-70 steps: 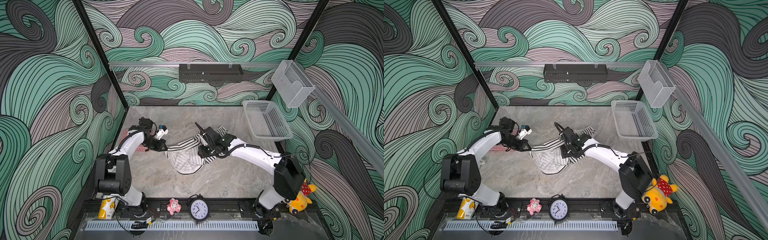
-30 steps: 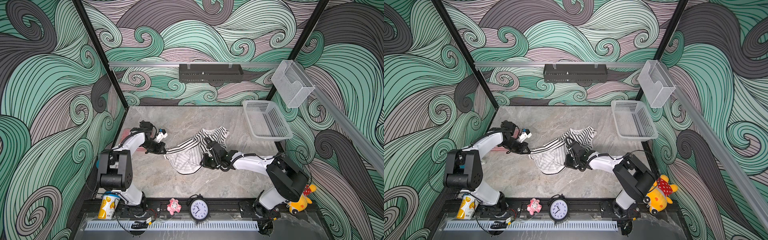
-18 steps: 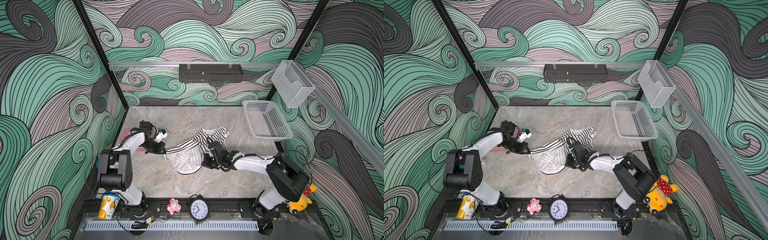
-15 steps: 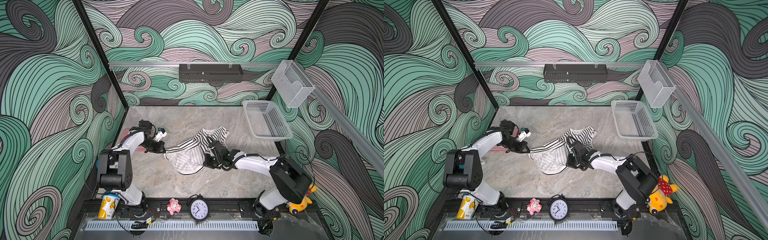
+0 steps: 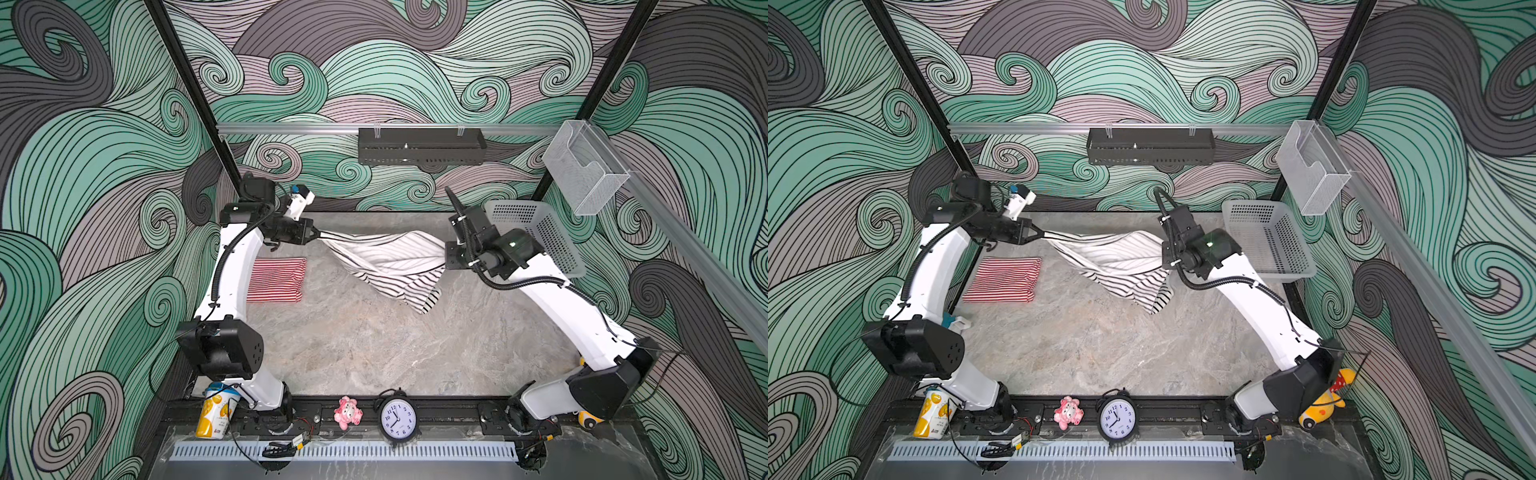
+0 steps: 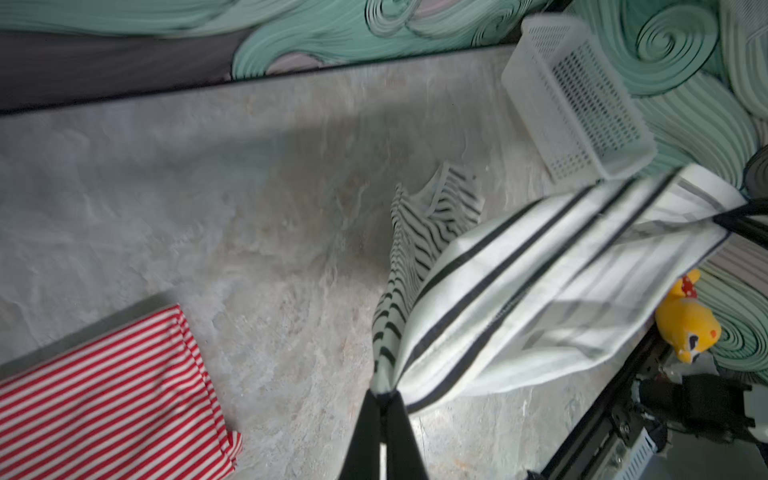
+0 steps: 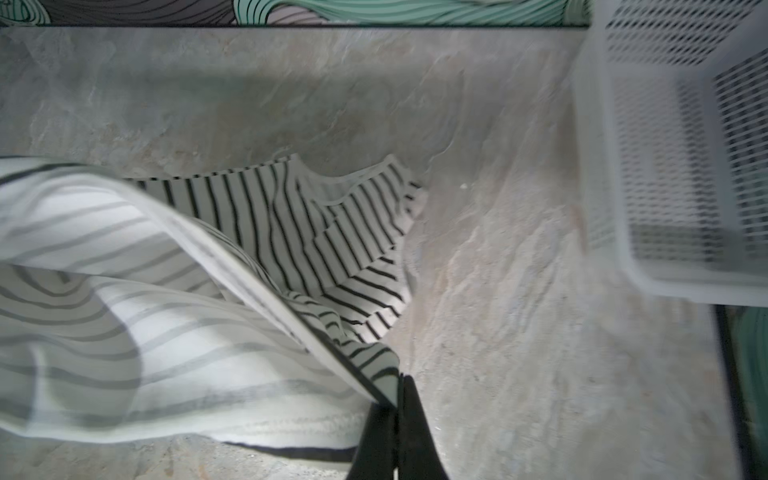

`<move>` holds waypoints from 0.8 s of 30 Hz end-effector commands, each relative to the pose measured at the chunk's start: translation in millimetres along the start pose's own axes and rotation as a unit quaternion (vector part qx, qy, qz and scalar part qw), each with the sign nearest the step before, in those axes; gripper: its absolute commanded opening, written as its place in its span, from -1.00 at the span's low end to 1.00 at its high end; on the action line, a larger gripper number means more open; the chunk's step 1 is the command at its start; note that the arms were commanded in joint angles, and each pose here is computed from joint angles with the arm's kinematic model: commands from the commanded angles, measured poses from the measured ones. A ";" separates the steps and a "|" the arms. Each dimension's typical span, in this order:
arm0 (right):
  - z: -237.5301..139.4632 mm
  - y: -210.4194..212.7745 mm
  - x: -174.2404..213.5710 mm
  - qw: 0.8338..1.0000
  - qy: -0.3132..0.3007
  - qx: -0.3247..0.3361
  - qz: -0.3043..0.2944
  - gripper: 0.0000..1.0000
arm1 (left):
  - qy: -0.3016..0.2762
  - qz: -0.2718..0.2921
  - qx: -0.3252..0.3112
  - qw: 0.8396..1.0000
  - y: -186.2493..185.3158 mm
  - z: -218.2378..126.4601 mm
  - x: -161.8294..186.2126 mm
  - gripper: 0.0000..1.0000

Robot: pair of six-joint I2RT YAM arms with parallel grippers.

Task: Fold and stack the tank tops
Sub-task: 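Lift the striped garment with both grippers and stretch it farther from the robot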

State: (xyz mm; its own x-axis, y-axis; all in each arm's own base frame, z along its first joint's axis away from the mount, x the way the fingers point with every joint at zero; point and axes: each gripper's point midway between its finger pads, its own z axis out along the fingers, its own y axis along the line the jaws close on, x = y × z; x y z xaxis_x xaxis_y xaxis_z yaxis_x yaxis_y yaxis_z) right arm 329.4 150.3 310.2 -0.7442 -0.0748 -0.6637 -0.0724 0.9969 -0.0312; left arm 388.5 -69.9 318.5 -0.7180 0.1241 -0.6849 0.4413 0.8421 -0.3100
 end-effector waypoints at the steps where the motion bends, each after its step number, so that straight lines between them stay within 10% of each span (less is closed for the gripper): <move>1: -35.6 -55.3 3.7 0.988 0.024 0.127 -0.079 -1.00 | -0.077 -0.022 -0.009 0.997 -19.3 -56.3 -22.2 -1.00; 10: -121.2 -88.4 -7.1 0.992 -0.069 0.102 -0.006 -1.00 | -0.222 0.008 -0.091 0.971 -51.4 -164.1 -33.6 -1.00; 24: -229.5 -79.3 -13.0 0.970 -0.202 -0.108 0.083 -1.00 | -0.287 0.048 -0.068 0.954 -119.4 -231.7 -33.0 -1.00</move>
State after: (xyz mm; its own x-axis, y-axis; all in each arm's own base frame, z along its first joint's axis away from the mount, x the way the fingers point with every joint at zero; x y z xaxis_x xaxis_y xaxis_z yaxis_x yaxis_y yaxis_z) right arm 189.5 78.1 498.3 -0.4280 0.1368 -0.8934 -0.2136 0.9452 0.2470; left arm 230.1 -67.5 522.8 -0.2532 -0.0343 -0.9668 0.4653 0.8719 -0.1528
